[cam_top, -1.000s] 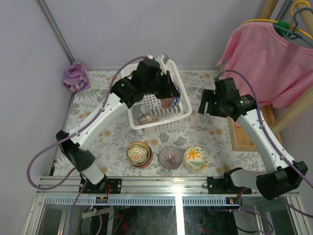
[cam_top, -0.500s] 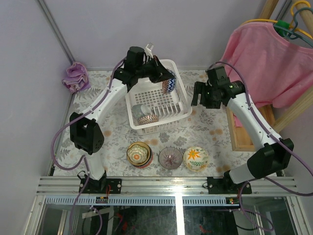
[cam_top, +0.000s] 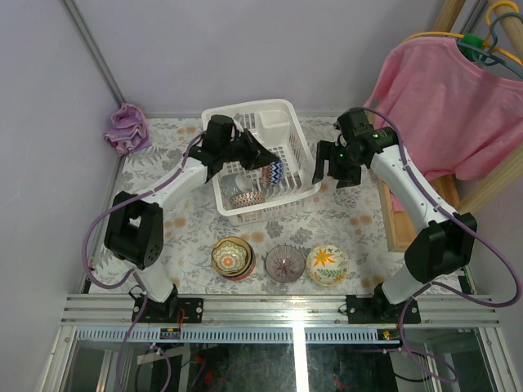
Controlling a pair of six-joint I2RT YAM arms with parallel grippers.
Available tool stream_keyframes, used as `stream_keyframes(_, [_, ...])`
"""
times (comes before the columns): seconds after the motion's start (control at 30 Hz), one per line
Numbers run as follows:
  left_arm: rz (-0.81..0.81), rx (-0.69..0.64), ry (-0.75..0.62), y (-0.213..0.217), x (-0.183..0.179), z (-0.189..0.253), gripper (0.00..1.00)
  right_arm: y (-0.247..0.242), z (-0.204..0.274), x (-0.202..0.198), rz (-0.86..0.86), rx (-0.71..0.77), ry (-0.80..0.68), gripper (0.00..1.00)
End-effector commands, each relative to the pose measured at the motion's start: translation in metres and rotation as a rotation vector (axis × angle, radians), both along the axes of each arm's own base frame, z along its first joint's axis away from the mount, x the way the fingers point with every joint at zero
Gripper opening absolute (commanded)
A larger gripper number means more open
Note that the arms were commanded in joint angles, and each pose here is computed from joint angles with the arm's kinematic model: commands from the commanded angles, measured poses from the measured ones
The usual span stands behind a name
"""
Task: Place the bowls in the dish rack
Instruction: Turn the bowl upside down on the dish rack.
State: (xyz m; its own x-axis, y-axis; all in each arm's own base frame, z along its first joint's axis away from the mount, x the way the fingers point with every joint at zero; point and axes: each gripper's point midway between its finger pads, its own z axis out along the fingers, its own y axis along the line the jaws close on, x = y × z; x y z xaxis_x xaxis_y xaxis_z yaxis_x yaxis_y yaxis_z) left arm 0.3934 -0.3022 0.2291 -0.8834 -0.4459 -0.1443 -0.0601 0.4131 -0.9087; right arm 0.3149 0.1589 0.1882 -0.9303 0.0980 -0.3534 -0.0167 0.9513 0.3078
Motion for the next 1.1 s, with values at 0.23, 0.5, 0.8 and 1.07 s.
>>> stream_keyframes(0.23, [0.061,-0.169,-0.148,-0.012,0.015,0.03,0.0,0.009,0.001,-0.011,0.019,0.06,0.061,0.82])
stream_keyframes(0.5, [0.067,-0.188,-0.156,-0.016,0.025,0.012,0.0,0.007,-0.001,-0.01,0.013,0.048,0.062,0.82])
stream_keyframes(0.8, [0.085,-0.156,-0.149,-0.01,0.025,-0.012,0.0,0.007,-0.005,-0.009,0.016,0.045,0.072,0.82])
stream_keyframes(1.07, [0.086,-0.143,-0.136,-0.003,0.022,-0.029,0.0,0.009,-0.006,-0.006,0.016,0.044,0.076,0.82])
